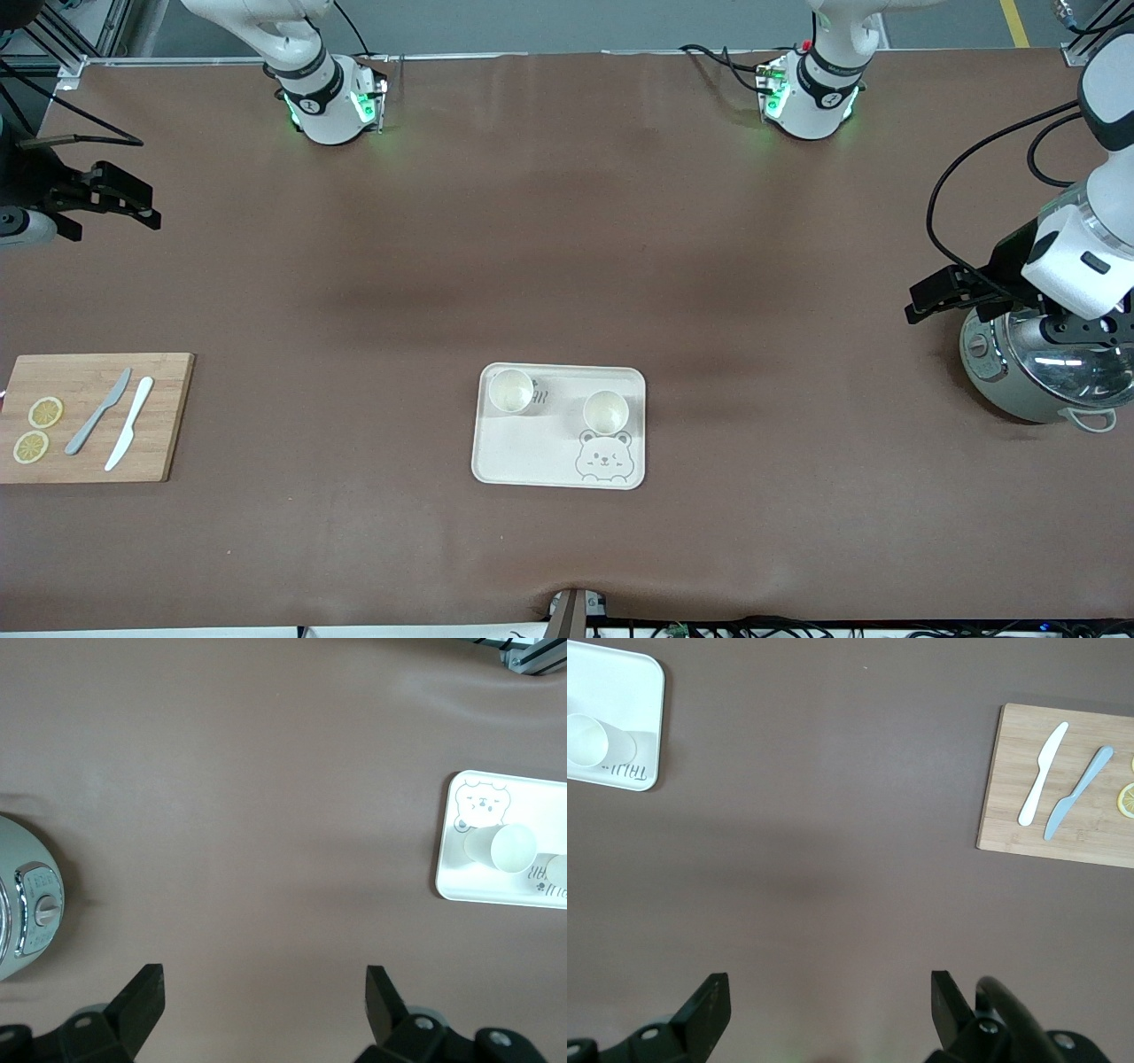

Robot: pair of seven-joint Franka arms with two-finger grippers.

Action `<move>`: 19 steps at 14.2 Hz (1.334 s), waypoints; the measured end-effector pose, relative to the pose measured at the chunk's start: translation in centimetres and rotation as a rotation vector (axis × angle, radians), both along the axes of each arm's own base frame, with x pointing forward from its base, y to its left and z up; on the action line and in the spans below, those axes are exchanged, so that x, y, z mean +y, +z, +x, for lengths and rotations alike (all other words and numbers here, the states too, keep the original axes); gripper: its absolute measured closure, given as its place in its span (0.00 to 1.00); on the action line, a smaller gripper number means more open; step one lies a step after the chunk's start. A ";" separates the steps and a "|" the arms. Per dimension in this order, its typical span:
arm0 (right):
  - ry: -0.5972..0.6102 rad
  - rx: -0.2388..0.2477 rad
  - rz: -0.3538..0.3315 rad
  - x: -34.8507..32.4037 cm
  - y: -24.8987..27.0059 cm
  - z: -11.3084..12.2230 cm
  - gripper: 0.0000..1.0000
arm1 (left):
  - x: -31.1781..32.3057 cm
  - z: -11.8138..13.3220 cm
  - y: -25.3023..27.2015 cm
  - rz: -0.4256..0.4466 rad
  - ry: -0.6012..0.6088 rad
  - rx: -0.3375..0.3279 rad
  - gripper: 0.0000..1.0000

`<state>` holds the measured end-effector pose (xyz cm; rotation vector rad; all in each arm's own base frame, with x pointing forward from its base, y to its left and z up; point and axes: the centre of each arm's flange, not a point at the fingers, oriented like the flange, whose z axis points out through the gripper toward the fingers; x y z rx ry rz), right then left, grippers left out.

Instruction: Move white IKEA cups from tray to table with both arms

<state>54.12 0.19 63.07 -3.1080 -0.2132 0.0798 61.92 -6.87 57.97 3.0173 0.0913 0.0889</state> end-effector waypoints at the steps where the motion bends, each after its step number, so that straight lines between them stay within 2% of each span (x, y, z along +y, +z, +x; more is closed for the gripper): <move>1: 0.000 0.000 0.000 0.0 0.0 0.0 0.00 | -0.1 0.0 0.0 -0.001 0.013 0.002 0.00; 7: 0.000 0.000 0.000 0.0 0.0 0.0 0.00 | -2.2 0.1 -0.2 -0.004 0.045 -0.004 0.00; 14: 0.001 0.001 0.000 0.0 0.0 0.0 0.00 | -11.8 0.1 -2.9 -0.001 0.127 -0.002 0.00; 19: 0.000 0.016 0.000 0.0 -1.0 0.5 0.00 | -22.4 -0.8 -7.1 0.029 0.161 0.009 0.00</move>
